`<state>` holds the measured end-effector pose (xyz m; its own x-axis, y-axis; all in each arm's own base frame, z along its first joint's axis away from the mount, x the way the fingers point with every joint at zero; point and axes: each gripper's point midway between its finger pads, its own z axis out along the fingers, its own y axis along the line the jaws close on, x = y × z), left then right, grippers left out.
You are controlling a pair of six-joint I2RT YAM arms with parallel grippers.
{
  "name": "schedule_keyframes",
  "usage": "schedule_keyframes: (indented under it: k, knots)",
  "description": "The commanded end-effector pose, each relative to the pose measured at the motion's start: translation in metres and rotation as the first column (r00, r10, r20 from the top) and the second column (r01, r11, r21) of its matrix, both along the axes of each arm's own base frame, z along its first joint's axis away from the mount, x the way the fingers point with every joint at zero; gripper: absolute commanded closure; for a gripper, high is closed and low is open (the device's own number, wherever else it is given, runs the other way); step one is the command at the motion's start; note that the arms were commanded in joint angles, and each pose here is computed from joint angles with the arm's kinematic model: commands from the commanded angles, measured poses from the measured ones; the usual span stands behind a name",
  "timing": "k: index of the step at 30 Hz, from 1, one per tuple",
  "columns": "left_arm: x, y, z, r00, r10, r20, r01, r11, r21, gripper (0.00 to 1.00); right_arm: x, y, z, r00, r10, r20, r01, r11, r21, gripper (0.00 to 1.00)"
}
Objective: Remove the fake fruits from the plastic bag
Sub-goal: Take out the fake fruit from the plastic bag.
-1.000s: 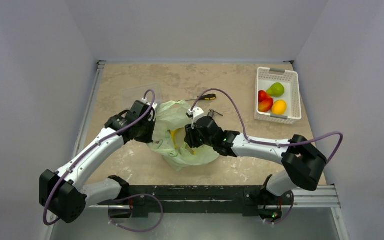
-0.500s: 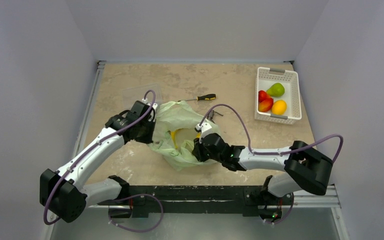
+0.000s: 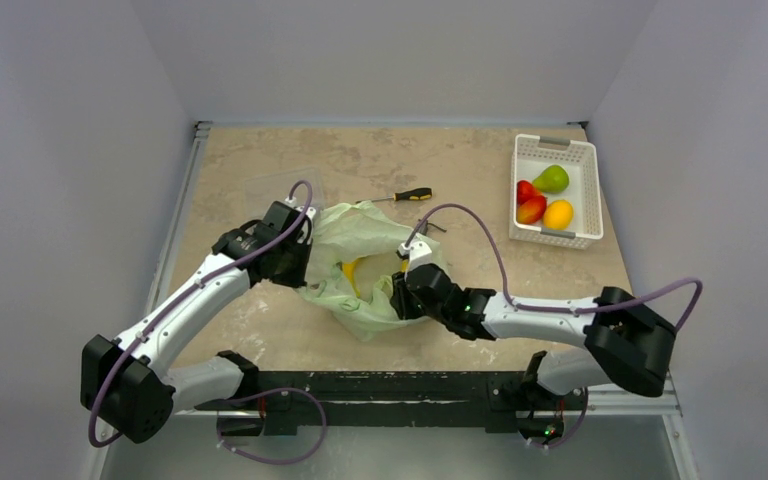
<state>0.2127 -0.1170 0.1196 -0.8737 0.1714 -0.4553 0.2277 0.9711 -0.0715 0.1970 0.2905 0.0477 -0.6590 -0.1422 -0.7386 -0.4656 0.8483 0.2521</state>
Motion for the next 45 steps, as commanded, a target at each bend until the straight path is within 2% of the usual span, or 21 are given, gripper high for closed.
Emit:
schedule_keyframes:
  k: [1, 8, 12, 15, 19, 25, 33, 36, 38, 45]
  knots:
    - [0.006, -0.003, 0.006, 1.0, -0.018, 0.022, 0.018, 1.0, 0.001, 1.0, 0.015, 0.009, 0.063, 0.996, -0.065, 0.065, 0.059, 0.994, 0.09, 0.68]
    - [0.006, -0.003, 0.007, 1.0, -0.019, 0.022, 0.019, 1.0, 0.001, 1.0, 0.034, -0.011, 0.075, 0.97, -0.223, 0.101, 0.22, 0.975, 0.041, 0.58]
    - [0.005, -0.003, 0.007, 1.0, -0.02, 0.022, 0.02, 1.0, 0.0, 1.0, 0.044, -0.011, 0.068, 0.952, -0.29, 0.101, 0.289, 0.957, 0.025, 0.59]
    - [0.005, -0.004, 0.007, 1.0, -0.021, 0.021, 0.021, 1.0, -0.005, 1.0, 0.05, -0.02, 0.053, 0.925, -0.365, 0.101, 0.37, 0.928, -0.036, 0.61]
    - [0.005, -0.005, 0.008, 0.999, -0.023, 0.023, 0.023, 1.0, -0.009, 1.0, 0.06, -0.022, 0.04, 0.904, -0.408, 0.127, 0.417, 0.907, -0.053, 0.43]
    - [0.004, -0.005, 0.008, 0.999, -0.026, 0.02, 0.026, 1.0, -0.013, 1.0, 0.089, -0.016, 0.04, 0.863, -0.476, 0.172, 0.489, 0.872, -0.04, 0.3]
    - [0.004, -0.006, 0.008, 0.999, -0.026, 0.023, 0.026, 1.0, -0.014, 1.0, 0.117, -0.012, 0.006, 0.839, -0.499, 0.218, 0.529, 0.842, -0.106, 0.32]
    - [0.004, -0.004, 0.005, 1.0, -0.022, 0.017, 0.022, 1.0, -0.007, 1.0, 0.121, -0.012, -0.003, 0.842, -0.482, 0.241, 0.524, 0.838, -0.152, 0.42]
    - [0.004, -0.004, 0.005, 1.0, -0.021, 0.013, 0.021, 1.0, 0.004, 1.0, 0.124, -0.009, -0.005, 0.84, -0.482, 0.248, 0.524, 0.841, -0.139, 0.48]
    - [0.005, 0.0, 0.007, 1.0, -0.012, 0.029, 0.011, 1.0, 0.014, 1.0, 0.123, -0.007, -0.021, 0.86, -0.445, 0.249, 0.494, 0.85, -0.185, 0.55]
